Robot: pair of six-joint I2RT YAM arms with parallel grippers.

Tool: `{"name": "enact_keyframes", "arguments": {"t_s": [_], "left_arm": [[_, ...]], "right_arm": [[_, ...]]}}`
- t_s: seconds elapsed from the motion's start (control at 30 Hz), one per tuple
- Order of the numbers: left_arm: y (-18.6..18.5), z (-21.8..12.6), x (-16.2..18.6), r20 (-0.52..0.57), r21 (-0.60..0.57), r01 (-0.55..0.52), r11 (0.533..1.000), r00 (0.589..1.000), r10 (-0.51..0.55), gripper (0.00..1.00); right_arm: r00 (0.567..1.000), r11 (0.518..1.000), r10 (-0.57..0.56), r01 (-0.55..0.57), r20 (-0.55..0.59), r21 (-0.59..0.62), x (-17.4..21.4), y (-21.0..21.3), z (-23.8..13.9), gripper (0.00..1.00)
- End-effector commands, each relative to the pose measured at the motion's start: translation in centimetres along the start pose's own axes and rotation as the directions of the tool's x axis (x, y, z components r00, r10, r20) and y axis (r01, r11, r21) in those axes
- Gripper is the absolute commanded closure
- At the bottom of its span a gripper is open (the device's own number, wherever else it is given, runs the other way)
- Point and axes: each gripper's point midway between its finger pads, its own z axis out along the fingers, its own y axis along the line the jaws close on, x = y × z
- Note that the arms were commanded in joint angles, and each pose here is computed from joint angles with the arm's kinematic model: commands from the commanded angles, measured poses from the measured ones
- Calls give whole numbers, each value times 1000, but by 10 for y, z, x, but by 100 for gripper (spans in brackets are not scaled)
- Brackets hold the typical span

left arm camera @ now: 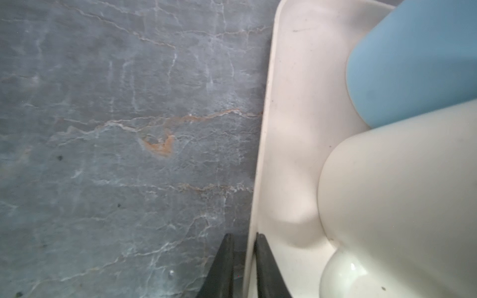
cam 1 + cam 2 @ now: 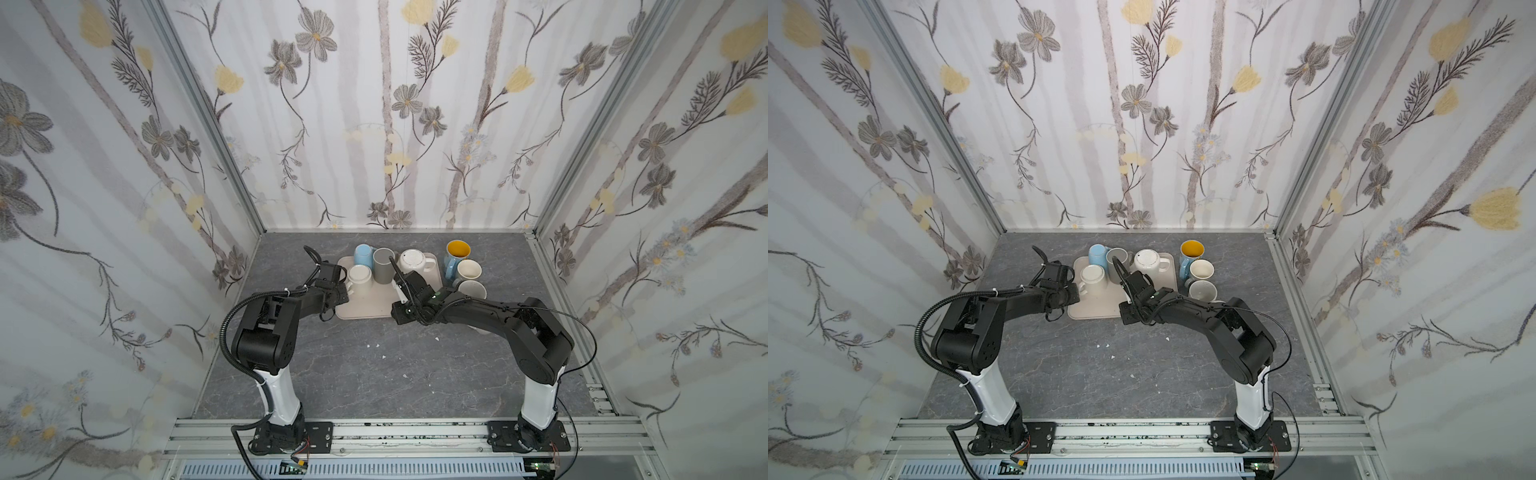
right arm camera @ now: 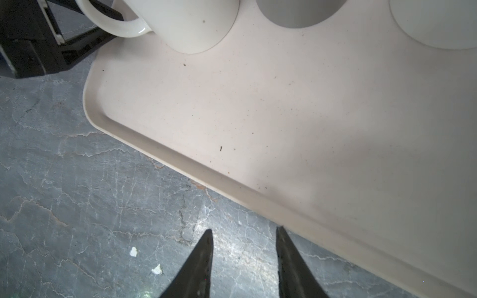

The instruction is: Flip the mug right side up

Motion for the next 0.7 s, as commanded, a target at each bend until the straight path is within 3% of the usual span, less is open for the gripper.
{"name": "enact_keyframes", "arguments": {"t_s": [0.0, 0.07, 0.67], "left_arm": [[29, 1, 45, -159, -111, -7, 994, 987, -11, 93], [34, 1, 48, -170, -122, 0, 992, 985, -21, 100], [95, -20, 44, -144, -209, 102, 973, 980, -134, 100]], "right_arm": [[1000, 1000, -4, 4, 15, 6, -7, -3, -7, 60], [1000, 1000, 4, -4, 18, 9, -9, -7, -9, 60], [995, 995, 79, -83, 68, 53, -33, -50, -24, 60]]}}
